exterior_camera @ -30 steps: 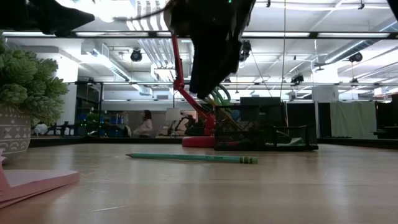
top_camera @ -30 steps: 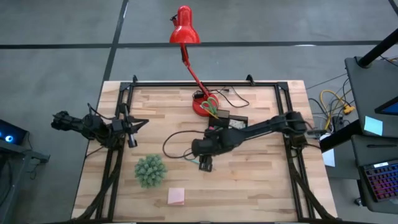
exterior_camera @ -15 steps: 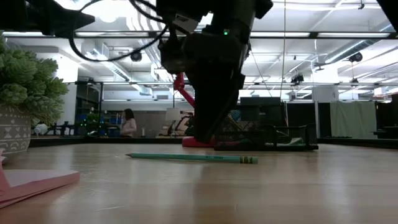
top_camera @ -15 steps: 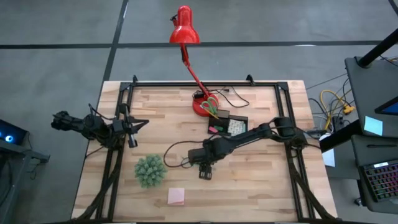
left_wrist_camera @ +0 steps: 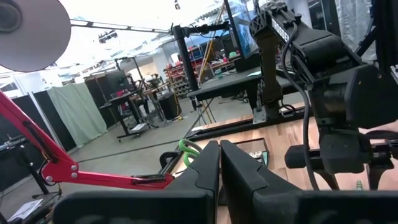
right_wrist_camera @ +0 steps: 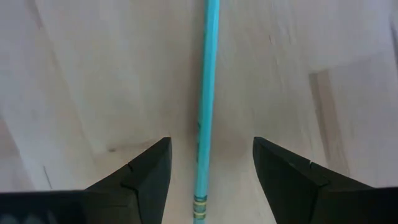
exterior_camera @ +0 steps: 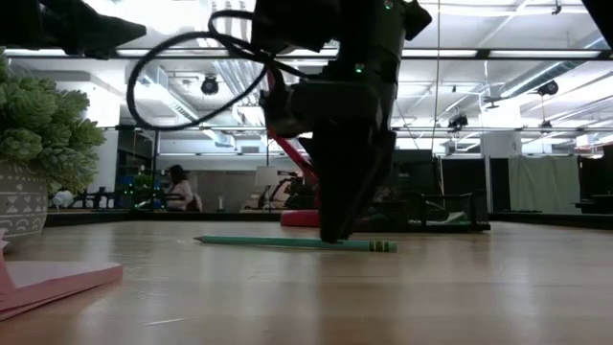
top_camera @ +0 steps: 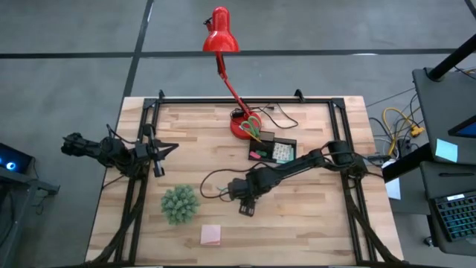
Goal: Pick and place office supplies into organizer
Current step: Put the blue pencil into the back left compartment of the desk organizer
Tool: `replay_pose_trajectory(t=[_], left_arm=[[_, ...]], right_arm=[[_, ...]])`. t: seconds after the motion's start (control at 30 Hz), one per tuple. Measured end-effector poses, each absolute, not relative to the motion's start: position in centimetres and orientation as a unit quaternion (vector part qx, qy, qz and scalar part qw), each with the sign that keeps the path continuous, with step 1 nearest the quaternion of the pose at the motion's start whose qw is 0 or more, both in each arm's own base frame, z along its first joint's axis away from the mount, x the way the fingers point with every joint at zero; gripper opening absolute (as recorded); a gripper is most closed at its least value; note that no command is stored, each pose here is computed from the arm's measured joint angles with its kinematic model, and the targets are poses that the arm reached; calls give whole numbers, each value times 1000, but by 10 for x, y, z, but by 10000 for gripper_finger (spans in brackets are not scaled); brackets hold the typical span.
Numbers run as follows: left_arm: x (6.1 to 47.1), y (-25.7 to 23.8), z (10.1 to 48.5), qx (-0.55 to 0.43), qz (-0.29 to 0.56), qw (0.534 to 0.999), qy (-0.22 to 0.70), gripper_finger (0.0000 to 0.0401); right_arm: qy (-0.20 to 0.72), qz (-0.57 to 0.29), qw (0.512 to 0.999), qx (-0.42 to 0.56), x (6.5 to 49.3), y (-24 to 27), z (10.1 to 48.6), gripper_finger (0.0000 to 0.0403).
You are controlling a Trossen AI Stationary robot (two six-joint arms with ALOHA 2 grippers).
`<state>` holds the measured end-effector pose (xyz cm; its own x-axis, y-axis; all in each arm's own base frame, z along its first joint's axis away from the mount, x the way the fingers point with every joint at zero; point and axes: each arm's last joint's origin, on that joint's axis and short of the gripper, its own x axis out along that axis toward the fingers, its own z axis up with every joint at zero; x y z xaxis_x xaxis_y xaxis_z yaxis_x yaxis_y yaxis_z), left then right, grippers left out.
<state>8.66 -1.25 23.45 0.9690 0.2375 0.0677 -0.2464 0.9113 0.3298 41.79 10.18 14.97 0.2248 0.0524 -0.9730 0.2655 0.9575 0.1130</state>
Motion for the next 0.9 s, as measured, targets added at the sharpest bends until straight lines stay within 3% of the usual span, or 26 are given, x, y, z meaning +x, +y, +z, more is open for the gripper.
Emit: replay_pose_trajectory(t=[0.43, 0.9], left_arm=[[87, -13, 234, 171, 123, 977, -11, 0], [87, -13, 234, 172, 123, 977, -10, 0]], right_arm=[[656, -63, 740, 135, 409, 101, 146, 192], [657, -59, 739, 137, 404, 100, 138, 167]])
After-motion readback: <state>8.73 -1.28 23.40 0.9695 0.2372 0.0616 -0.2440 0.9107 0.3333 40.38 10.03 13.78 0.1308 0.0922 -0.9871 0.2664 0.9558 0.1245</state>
